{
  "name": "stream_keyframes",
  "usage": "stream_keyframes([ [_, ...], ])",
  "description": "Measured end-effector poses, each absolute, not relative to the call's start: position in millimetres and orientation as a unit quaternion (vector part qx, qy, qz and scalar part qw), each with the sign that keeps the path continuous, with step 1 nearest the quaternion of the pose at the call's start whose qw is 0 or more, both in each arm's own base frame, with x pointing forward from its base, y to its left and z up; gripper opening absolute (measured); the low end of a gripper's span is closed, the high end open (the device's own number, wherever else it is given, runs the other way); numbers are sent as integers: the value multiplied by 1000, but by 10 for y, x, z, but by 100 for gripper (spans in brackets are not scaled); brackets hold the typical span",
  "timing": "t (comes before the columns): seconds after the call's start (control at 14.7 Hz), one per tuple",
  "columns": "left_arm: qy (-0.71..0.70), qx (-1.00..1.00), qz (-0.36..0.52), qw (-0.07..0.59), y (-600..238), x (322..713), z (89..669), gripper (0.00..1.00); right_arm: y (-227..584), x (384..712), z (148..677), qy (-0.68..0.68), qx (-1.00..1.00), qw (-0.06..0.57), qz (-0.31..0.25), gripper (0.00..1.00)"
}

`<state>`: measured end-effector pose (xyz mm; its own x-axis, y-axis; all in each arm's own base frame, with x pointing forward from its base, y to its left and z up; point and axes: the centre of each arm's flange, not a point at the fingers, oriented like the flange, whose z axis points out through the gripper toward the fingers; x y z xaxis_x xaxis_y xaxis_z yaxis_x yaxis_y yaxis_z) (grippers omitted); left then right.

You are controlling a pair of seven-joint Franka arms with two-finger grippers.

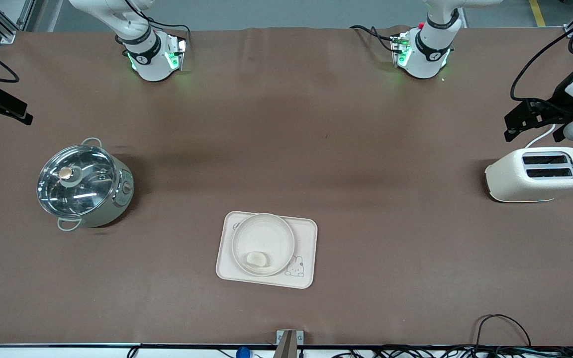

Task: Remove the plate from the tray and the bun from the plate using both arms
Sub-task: 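Move the right gripper out over the table toward the tray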

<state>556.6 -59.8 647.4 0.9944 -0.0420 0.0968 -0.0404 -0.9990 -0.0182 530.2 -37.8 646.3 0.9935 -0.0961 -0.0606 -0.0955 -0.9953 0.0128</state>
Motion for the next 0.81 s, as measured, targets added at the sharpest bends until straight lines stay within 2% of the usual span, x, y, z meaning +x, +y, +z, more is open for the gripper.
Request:
stream_keyframes([
  [0.54, 23, -999, -44, 7, -606, 5552, 6478, 100, -290, 5322, 6407, -39, 999, 3, -33, 100],
  [0.81, 27, -998, -47, 7, -609, 5552, 6512, 100, 194, 5474, 6024, 0, 999, -22, -40, 100],
])
